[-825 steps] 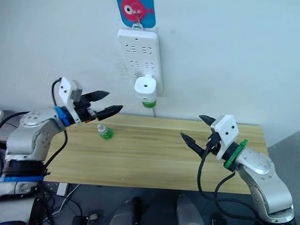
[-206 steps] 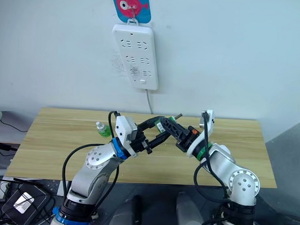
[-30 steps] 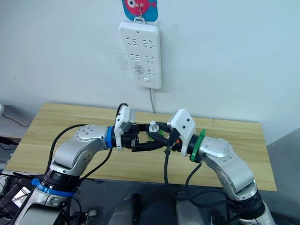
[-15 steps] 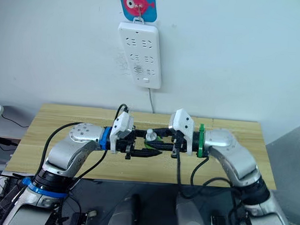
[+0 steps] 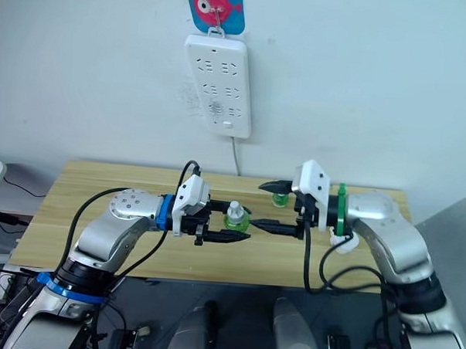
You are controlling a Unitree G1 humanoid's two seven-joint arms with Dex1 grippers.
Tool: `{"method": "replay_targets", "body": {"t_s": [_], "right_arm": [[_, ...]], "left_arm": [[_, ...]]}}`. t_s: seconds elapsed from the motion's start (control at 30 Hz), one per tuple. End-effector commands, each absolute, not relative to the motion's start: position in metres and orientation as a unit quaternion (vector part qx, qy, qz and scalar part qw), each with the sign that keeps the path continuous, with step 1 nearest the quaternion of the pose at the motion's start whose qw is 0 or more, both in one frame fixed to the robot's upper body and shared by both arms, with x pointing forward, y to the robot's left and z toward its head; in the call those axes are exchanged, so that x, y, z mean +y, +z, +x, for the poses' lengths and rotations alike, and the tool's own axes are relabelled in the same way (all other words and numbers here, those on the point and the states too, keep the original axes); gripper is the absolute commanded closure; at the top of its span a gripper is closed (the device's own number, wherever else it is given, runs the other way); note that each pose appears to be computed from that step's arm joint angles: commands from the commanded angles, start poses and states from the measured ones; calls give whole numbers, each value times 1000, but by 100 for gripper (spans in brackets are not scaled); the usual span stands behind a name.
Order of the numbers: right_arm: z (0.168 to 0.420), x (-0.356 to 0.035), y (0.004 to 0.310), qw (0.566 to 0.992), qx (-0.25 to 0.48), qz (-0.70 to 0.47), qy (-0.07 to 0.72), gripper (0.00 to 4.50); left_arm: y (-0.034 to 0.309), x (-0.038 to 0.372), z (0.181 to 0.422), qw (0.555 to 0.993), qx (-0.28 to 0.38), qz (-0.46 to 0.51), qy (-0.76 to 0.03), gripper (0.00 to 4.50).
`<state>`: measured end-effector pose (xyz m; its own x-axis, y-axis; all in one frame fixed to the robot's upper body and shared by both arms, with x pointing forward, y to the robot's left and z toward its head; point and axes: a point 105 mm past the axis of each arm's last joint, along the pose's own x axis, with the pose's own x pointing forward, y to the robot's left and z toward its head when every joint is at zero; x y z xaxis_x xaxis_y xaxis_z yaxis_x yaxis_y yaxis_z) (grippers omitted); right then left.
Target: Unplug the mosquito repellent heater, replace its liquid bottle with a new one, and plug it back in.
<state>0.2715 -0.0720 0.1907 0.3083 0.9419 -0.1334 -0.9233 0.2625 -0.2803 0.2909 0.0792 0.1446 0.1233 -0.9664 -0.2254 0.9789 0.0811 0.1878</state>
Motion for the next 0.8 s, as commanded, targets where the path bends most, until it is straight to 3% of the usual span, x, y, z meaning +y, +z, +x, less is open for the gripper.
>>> {"method": "replay_targets", "body": {"t_s": [0.03,0.2,0.4,0.53,0.7,0.8], "right_arm": [[257,-69,201,831,-59,-161,530,48],[254,-55,194,871,-53,-128,472,48],[257,-39,185,878,-50,-116,463,48],[261,-35,185,881,-56,-112,457,140],[257,-33,183,869,-56,-109,479,329],[252,-35,176,843,-49,-103,525,342]], "left_arm": [[149,78,294,746,-2,152,-649,218],[151,67,299,758,-14,136,-638,218],[154,56,299,764,-21,120,-634,218],[159,52,296,760,-24,124,-637,218],[162,53,290,753,-18,124,-646,218],[160,56,281,734,-4,132,-667,218]]}}
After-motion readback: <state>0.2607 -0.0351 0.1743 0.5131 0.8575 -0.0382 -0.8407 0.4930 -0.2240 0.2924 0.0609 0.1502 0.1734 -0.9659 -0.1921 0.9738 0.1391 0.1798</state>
